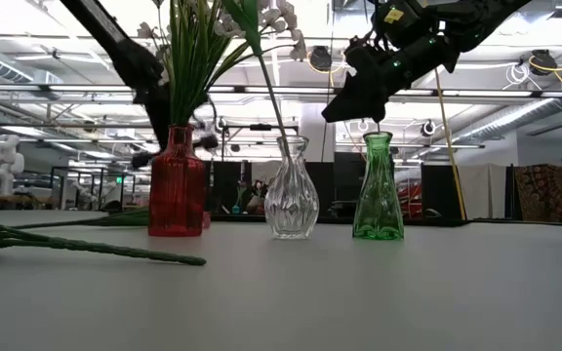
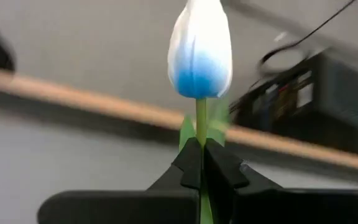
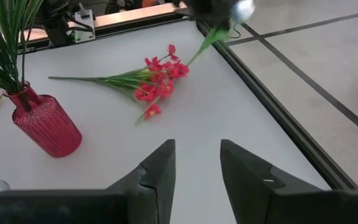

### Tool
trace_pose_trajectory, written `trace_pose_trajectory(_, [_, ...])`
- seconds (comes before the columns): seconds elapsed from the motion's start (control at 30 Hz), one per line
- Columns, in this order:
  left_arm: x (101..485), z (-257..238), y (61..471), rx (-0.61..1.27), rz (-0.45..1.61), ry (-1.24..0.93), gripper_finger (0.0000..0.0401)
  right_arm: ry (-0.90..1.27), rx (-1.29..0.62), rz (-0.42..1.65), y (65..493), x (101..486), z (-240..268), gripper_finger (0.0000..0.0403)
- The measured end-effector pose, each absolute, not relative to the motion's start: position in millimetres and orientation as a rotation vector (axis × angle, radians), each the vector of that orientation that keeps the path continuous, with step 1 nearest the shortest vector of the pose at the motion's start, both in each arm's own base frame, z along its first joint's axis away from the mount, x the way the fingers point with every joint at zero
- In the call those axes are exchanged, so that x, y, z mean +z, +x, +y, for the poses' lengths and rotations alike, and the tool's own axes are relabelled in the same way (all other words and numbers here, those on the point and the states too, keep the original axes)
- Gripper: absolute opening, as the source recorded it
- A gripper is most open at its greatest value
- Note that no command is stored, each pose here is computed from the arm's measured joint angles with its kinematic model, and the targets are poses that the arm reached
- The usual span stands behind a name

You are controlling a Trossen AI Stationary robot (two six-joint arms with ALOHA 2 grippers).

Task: Sort flowers into vase by color
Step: Put the top white tulip into the transparent flower vase

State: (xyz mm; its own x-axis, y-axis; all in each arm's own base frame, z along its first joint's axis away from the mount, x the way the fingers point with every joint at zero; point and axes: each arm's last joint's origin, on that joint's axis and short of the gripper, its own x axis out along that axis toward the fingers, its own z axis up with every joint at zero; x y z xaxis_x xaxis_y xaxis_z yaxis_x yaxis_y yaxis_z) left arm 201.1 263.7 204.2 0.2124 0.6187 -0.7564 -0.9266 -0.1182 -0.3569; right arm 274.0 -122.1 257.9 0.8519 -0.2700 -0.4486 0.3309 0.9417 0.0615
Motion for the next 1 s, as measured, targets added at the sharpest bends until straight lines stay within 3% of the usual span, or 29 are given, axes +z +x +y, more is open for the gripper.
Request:
trace_pose_trajectory(0.4, [330, 233, 169, 1.191, -0.009, -0.57, 0.001, 0.138, -0.319, 0.45, 274, 258, -122, 0.0118])
trace_pose_trajectory(0.63, [390, 200, 157, 0.963, -0.164, -0.335, 0.0011, 0.137, -0.322, 0.399, 272, 267, -121, 0.0118])
trace_pose_trajectory(0.8, [437, 177, 152, 0.789, -0.278, -0.255, 0.0011, 0.095, -0.327, 0.261, 260, 313, -116, 0.0118])
trace_pose_trajectory(1.0, [482, 144, 168, 0.43, -0.403, -0.081, 0.0011, 0.076, -0.273, 0.028, 253, 383, -94, 0.0118])
